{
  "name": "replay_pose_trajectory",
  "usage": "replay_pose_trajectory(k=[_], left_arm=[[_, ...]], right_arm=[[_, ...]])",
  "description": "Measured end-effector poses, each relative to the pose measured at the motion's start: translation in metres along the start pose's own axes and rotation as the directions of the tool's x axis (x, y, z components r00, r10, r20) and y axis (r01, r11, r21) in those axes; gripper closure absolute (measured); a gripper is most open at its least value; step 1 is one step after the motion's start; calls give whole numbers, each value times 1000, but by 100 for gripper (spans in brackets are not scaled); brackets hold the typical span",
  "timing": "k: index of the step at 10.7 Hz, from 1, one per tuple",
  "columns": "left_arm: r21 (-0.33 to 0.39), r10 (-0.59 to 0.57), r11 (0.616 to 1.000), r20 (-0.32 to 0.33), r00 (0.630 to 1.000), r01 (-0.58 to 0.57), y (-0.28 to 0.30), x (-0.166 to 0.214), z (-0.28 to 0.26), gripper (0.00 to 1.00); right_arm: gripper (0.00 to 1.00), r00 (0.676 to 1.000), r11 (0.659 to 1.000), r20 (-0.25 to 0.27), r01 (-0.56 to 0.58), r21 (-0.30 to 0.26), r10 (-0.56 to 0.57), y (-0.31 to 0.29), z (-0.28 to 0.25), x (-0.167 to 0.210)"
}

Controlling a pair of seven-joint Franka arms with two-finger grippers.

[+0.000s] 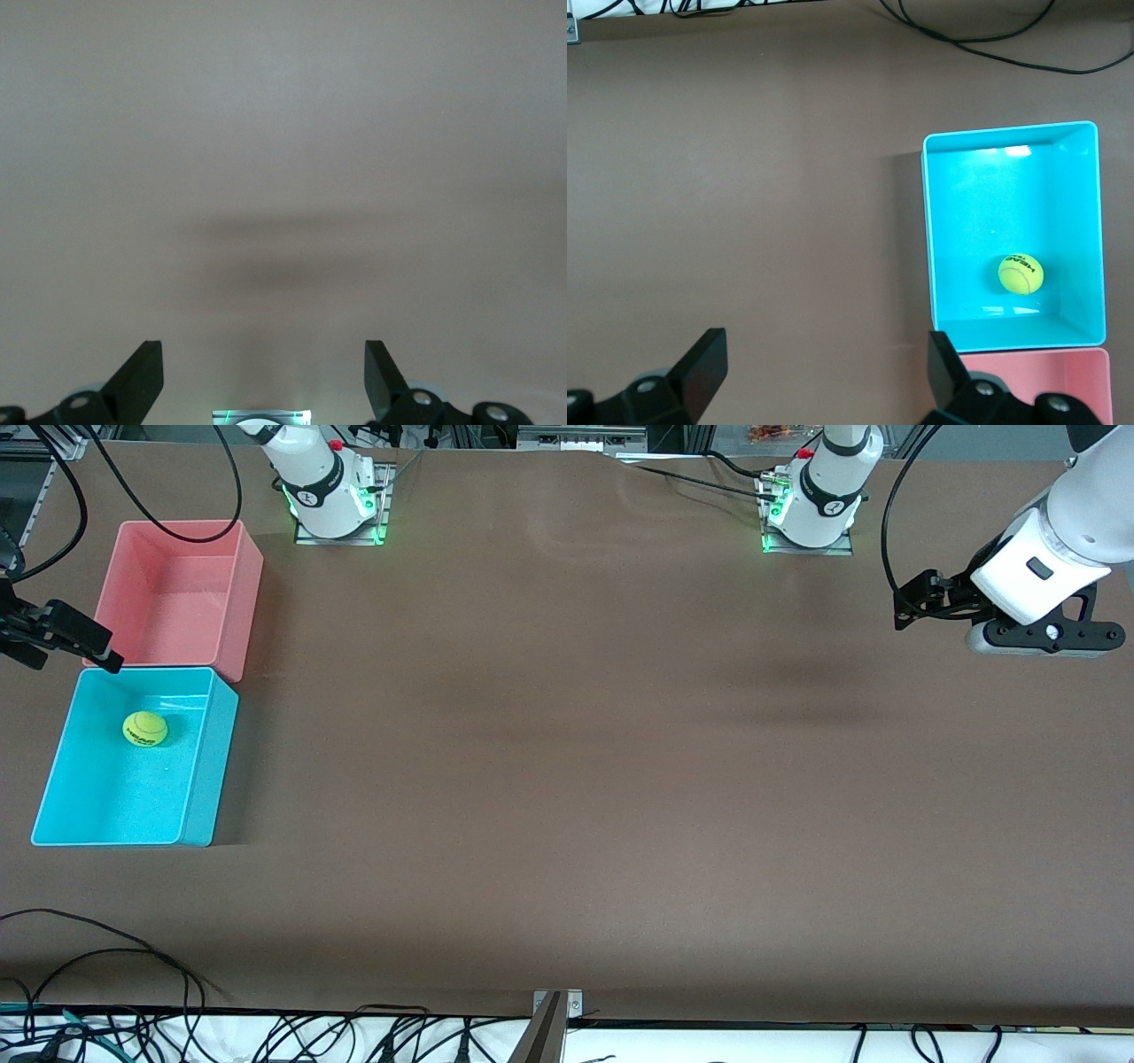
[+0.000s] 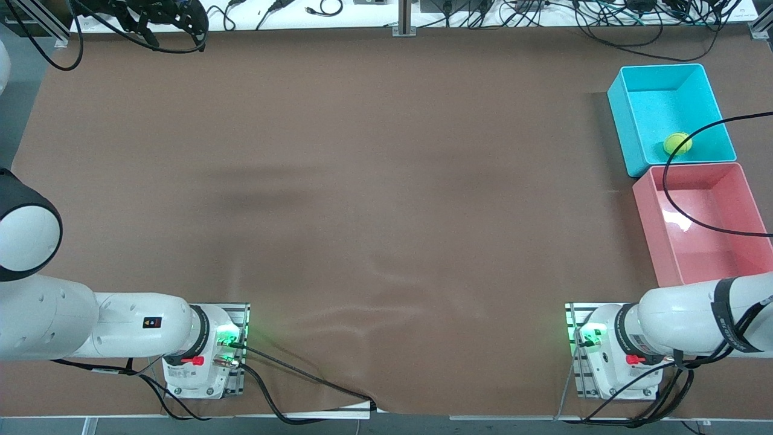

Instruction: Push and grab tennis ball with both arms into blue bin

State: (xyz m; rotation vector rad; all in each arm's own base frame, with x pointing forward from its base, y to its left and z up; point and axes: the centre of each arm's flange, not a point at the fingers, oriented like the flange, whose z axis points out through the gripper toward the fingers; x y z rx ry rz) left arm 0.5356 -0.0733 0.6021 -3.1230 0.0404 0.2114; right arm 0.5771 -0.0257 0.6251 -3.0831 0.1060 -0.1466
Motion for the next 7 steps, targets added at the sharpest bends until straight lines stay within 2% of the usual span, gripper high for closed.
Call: replay_pose_trajectory(k=[7], left_arm=[[2,13,1000,0,1000,-13,7,-1,0,0]], right_arm=[[0,1000,1000,5,-16,-7,16,10,3,1]])
